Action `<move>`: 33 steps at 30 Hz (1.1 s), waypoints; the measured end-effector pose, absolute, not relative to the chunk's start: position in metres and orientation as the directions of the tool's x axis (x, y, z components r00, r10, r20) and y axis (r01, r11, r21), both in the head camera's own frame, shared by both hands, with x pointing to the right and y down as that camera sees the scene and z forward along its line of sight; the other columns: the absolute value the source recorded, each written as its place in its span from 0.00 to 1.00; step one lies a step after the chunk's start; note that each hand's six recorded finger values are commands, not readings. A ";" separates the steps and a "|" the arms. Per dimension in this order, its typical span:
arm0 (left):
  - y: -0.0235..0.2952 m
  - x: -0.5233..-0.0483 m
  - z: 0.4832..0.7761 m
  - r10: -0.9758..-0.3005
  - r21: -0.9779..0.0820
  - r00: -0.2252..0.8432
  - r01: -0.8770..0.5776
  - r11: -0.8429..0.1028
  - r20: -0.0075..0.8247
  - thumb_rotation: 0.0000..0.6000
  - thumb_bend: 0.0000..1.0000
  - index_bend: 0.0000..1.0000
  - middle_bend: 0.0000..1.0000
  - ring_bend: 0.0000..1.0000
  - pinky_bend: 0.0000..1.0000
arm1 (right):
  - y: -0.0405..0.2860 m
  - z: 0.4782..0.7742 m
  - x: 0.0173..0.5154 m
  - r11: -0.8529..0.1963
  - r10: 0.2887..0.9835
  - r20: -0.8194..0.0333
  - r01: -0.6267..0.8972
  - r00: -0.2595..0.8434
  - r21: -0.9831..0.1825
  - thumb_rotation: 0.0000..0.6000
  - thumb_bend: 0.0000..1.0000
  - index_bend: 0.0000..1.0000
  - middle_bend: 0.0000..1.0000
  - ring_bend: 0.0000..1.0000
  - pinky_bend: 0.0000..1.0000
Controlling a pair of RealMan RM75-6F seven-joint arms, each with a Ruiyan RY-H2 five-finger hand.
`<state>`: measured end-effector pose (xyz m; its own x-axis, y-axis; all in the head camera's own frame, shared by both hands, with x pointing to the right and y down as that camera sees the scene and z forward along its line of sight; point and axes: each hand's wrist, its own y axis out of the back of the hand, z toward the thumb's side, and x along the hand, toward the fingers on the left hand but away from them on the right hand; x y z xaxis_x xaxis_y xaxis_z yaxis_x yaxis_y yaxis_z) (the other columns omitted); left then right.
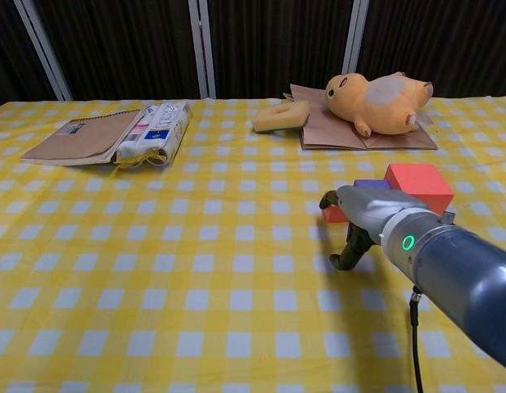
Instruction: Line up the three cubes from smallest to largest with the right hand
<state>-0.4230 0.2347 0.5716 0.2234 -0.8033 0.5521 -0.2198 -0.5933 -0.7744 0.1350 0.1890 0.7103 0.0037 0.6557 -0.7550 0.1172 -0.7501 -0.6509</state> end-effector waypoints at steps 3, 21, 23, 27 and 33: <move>0.235 -0.423 0.572 -0.803 -0.773 0.223 -0.220 -0.594 0.553 1.00 0.00 0.00 0.00 0.00 0.00 | 0.188 0.711 0.138 -0.751 0.653 -0.757 0.126 -0.008 -0.649 1.00 0.44 0.14 0.98 1.00 1.00; 0.234 -0.425 0.570 -0.809 -0.781 0.219 -0.218 -0.585 0.545 1.00 0.00 0.00 0.00 0.00 0.00 | 0.185 0.672 0.123 -0.706 0.707 -0.697 0.168 0.116 -0.688 1.00 0.44 0.02 0.74 0.77 0.84; 0.233 -0.426 0.569 -0.815 -0.788 0.216 -0.214 -0.577 0.538 1.00 0.00 0.00 0.00 0.00 0.00 | 0.180 0.659 0.128 -0.676 0.737 -0.663 0.171 0.132 -0.717 1.00 0.44 0.00 0.57 0.58 0.68; 0.233 -0.428 0.567 -0.824 -0.799 0.211 -0.211 -0.564 0.526 1.00 0.00 0.00 0.00 0.00 0.00 | 0.172 0.633 0.153 -0.614 0.789 -0.594 0.179 0.154 -0.769 1.00 0.44 0.00 0.26 0.18 0.34; 0.230 -0.431 0.563 -0.848 -0.824 0.203 -0.210 -0.527 0.490 1.00 0.00 0.00 0.00 0.00 0.00 | 0.178 0.593 0.223 -0.509 0.858 -0.487 0.140 0.166 -0.849 1.00 0.40 0.00 0.00 0.00 0.11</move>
<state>-0.4305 0.2297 0.5629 0.2027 -0.8477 0.4902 -0.2104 -0.5266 -0.8237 0.2227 0.1776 0.5930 0.1655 0.8577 -0.4869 0.1399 -0.5091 -0.8493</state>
